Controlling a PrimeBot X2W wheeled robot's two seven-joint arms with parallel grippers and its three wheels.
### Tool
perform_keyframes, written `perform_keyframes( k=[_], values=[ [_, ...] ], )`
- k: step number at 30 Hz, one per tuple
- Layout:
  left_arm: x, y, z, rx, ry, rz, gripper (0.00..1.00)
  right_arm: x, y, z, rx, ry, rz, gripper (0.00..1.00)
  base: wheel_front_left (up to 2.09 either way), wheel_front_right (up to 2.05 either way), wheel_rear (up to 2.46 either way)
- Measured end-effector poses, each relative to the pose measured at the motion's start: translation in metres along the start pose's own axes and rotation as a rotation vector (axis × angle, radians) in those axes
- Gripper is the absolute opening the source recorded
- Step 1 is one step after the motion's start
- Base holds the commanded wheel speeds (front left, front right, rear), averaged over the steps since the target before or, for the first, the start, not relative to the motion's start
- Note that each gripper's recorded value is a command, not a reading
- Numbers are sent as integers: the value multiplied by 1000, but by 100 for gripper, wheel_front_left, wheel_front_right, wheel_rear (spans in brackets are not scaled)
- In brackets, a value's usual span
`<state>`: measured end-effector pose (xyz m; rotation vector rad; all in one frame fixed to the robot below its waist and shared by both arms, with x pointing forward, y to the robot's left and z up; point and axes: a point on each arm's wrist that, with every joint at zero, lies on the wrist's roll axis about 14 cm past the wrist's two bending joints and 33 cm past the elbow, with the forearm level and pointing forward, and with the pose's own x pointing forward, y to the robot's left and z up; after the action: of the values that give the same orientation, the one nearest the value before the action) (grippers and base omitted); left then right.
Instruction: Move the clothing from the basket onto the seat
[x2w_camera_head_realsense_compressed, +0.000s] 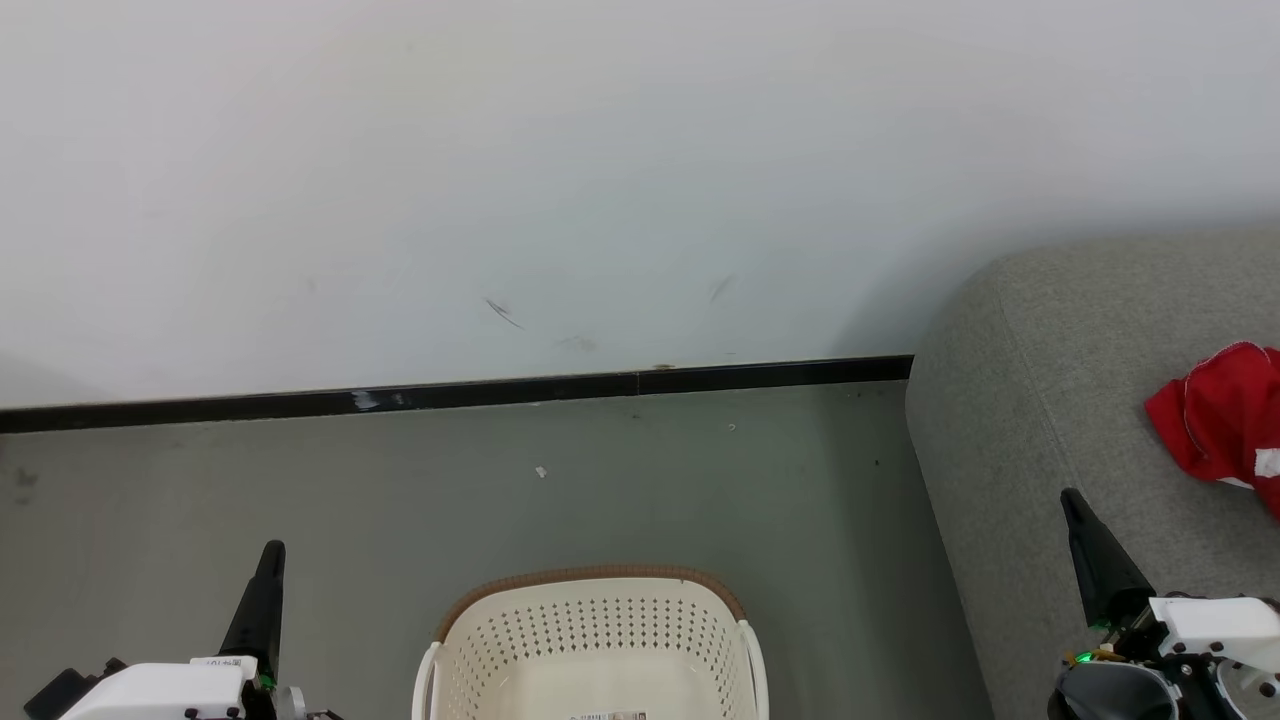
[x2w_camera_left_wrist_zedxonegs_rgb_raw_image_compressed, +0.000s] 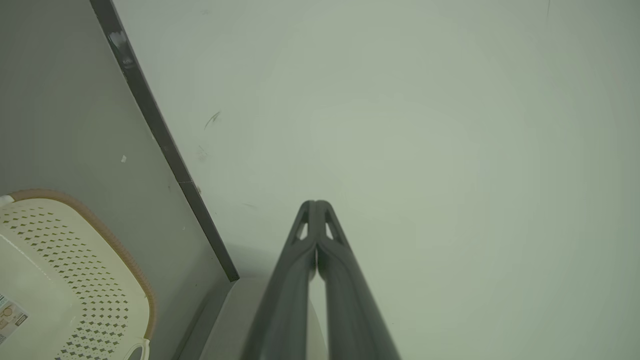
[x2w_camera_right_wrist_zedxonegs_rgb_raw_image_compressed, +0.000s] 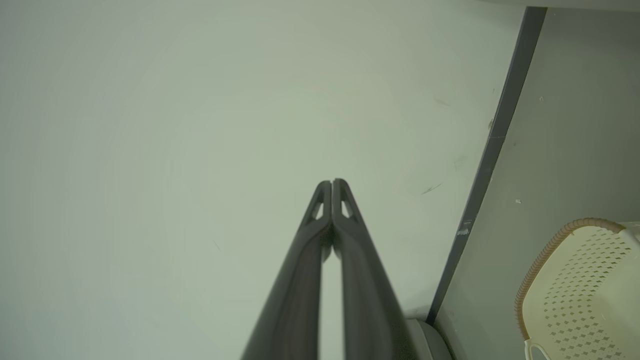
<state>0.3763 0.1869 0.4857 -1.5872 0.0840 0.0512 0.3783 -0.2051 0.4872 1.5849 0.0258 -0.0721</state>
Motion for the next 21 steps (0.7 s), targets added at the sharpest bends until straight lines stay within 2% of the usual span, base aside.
perform_keyframes(
  k=[21],
  values=[
    [0, 0, 0, 0, 0, -3, 0, 0, 0, 0, 0, 1, 0, 0, 0, 0, 0]
  ],
)
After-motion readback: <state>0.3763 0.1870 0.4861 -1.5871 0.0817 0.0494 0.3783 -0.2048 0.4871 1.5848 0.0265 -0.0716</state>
